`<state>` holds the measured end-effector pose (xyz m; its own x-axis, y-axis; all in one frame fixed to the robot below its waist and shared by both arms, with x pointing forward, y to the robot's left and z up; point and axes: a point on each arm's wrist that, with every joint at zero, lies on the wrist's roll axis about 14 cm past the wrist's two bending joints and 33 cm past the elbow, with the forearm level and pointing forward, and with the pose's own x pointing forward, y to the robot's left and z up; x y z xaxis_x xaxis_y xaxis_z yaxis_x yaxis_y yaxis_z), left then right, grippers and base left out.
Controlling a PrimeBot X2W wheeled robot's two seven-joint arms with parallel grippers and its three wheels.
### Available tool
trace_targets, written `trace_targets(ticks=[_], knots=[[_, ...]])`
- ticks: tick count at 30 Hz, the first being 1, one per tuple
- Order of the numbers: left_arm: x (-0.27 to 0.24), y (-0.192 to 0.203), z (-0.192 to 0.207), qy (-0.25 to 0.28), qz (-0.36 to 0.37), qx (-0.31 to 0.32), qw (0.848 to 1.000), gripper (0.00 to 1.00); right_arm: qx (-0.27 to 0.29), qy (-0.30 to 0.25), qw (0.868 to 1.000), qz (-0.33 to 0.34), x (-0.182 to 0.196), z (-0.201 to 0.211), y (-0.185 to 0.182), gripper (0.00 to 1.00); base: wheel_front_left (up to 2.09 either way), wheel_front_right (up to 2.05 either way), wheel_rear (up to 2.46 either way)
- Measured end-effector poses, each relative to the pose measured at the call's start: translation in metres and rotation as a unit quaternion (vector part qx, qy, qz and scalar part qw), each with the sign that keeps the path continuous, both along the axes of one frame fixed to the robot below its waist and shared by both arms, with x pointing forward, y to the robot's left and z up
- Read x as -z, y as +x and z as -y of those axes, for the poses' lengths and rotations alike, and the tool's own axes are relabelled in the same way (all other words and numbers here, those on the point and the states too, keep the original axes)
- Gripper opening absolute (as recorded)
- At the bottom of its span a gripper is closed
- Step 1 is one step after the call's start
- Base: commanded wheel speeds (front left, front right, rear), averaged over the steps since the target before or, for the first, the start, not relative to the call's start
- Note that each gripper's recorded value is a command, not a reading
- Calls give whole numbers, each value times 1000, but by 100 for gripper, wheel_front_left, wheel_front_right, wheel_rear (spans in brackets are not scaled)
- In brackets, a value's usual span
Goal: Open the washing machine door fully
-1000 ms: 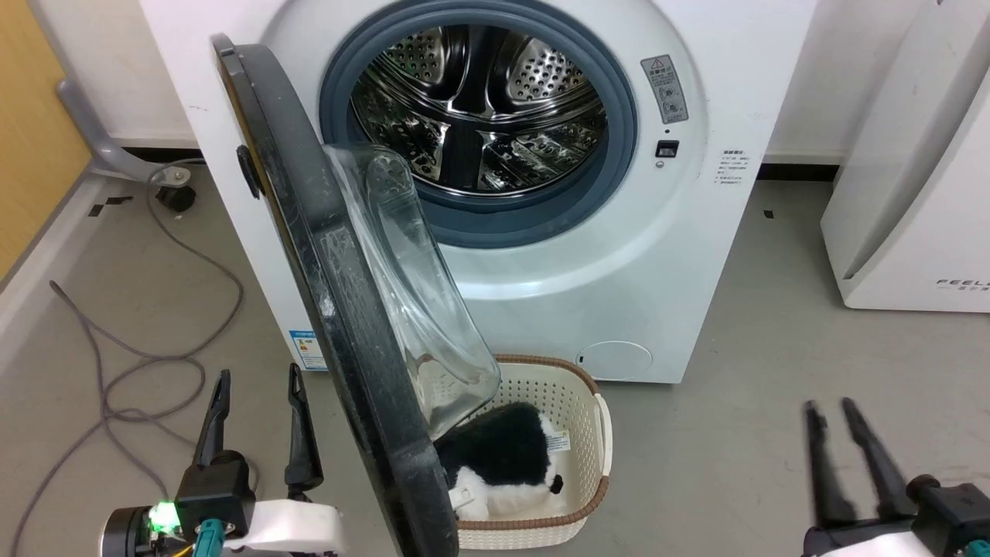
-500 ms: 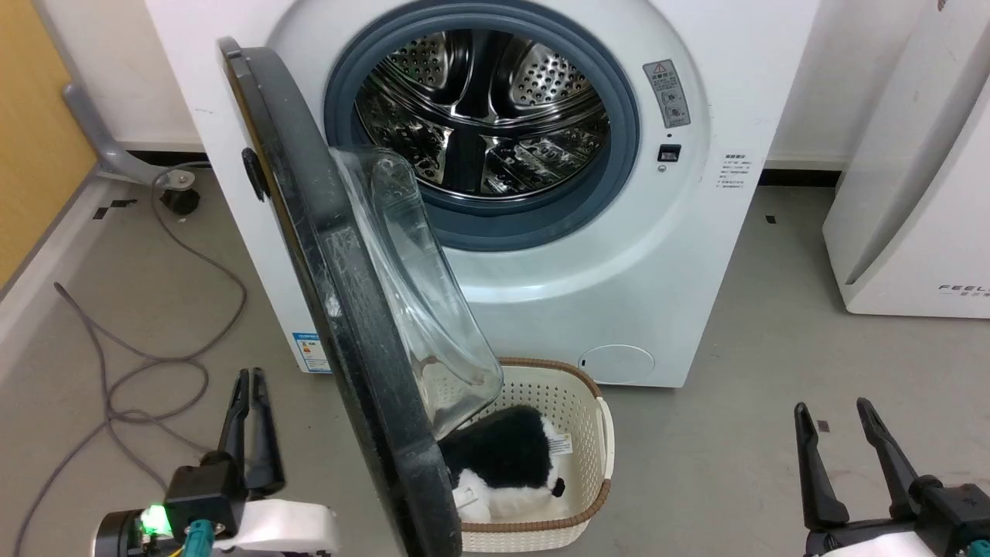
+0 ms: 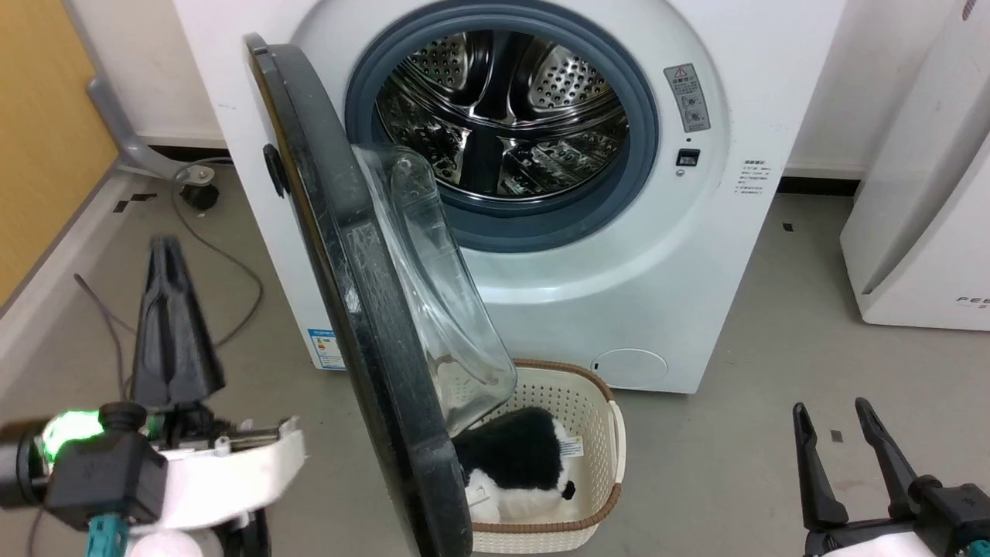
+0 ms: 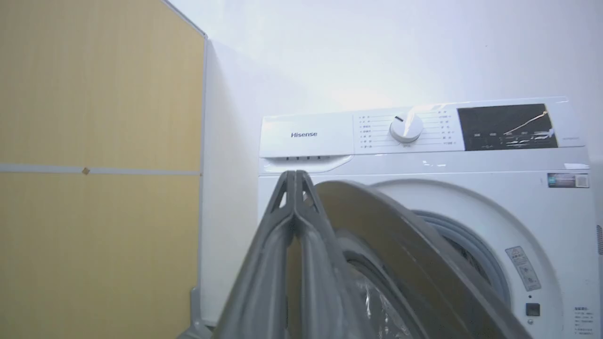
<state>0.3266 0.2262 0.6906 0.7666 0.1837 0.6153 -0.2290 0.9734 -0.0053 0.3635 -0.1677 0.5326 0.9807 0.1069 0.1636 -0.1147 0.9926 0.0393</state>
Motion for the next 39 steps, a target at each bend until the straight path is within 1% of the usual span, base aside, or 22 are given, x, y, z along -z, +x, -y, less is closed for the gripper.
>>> trace_targets(ticks=[3, 7, 12, 15, 19, 22, 28, 34, 39], knots=[[-30, -11, 23, 27, 50, 35, 998, 0, -3, 1, 1000, 1, -1, -2, 0, 100, 0, 0, 0], [-49, -21, 60, 63, 82, 94, 990, 0, -6, 2, 1000, 1, -1, -4, 0, 100, 0, 0, 0], [-51, -31, 108, 94, 90, 180, 975, 0, -10, 2, 1000, 0, 0, -7, 1, 100, 0, 0, 0], [-46, -36, 131, 107, 86, 216, 967, 0, -13, 2, 1000, 0, 0, -9, 2, 100, 0, 0, 0], [-31, -39, 155, 113, 65, 259, 957, 0, -19, 4, 1000, -1, 1, -13, 3, 100, 0, 0, 0], [-18, -41, 168, 121, 45, 279, 951, 0, -23, 4, 1000, -2, 1, -15, 4, 100, 0, 0, 0], [13, -44, 187, 117, -5, 313, 942, 0, -31, 4, 1000, -5, 3, -21, 7, 100, 0, 0, 0], [50, -41, 192, 107, -67, 322, 938, 0, -38, 4, 999, -9, 5, -26, 11, 100, 0, 0, 0], [84, -33, 186, 90, -125, 311, 938, 0, -44, 4, 999, -14, 9, -30, 13, 100, 0, 0, 0]])
